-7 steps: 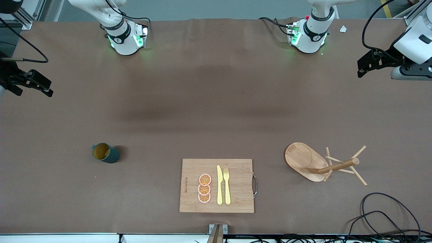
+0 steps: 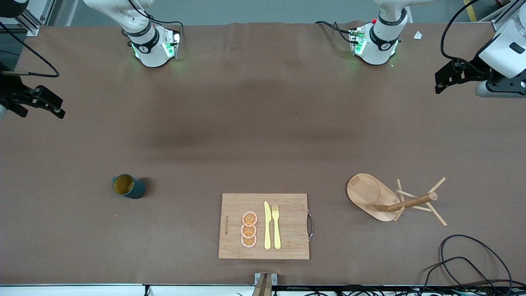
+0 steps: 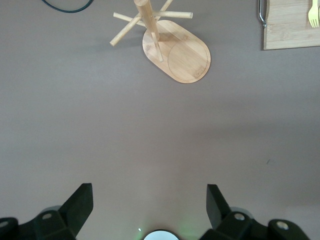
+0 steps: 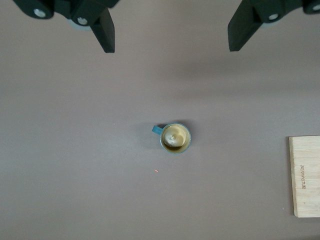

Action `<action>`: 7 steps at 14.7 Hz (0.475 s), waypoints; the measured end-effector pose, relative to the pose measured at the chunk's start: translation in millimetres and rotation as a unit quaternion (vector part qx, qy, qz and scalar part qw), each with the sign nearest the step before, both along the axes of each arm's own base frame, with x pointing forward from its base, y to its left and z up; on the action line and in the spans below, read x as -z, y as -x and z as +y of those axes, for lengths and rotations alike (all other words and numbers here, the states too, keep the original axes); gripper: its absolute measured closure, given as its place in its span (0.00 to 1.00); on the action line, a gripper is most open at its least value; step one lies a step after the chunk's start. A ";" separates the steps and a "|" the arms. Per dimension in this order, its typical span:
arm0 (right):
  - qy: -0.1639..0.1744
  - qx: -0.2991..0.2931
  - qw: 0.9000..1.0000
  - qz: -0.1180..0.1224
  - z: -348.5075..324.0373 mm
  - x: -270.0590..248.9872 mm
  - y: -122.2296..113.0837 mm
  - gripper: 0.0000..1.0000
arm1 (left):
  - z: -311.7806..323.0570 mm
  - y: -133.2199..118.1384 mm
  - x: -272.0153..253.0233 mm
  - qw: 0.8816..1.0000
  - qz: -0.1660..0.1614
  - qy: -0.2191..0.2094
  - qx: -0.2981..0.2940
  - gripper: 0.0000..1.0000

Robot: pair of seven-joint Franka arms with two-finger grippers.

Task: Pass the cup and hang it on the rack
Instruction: 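Move the right gripper down toward the teal mug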

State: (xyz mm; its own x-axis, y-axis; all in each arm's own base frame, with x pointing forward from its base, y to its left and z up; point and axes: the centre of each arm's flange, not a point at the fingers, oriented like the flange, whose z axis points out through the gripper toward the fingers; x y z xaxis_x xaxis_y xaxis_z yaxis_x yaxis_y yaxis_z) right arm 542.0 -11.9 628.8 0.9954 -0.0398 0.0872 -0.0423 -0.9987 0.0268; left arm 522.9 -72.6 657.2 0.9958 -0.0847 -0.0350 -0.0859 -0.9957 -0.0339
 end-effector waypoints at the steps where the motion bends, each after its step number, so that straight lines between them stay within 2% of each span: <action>1: 0.000 -0.001 1.000 0.001 0.8 1.1 -0.6 0.00 | 0.2 -1.0 -1.2 1.000 -0.002 0.001 0.000 0.00; 4: 0.000 -0.011 1.000 0.013 12.7 26.5 -17.3 0.00 | 0.7 -3.4 0.8 1.000 0.002 0.001 0.000 0.00; 7: 0.003 -0.024 0.999 0.021 30.7 86.9 -61.0 0.00 | 1.0 -3.9 3.7 1.000 0.009 0.001 0.000 0.00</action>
State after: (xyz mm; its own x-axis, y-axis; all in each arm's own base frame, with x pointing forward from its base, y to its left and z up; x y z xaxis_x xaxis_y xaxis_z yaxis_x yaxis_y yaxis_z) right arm 603.0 18.8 542.0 0.9990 0.0094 0.0445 0.0079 -0.9994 0.0344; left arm 526.8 -71.5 653.5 0.9950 -0.0852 -0.0524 -0.0868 -0.9958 -0.0306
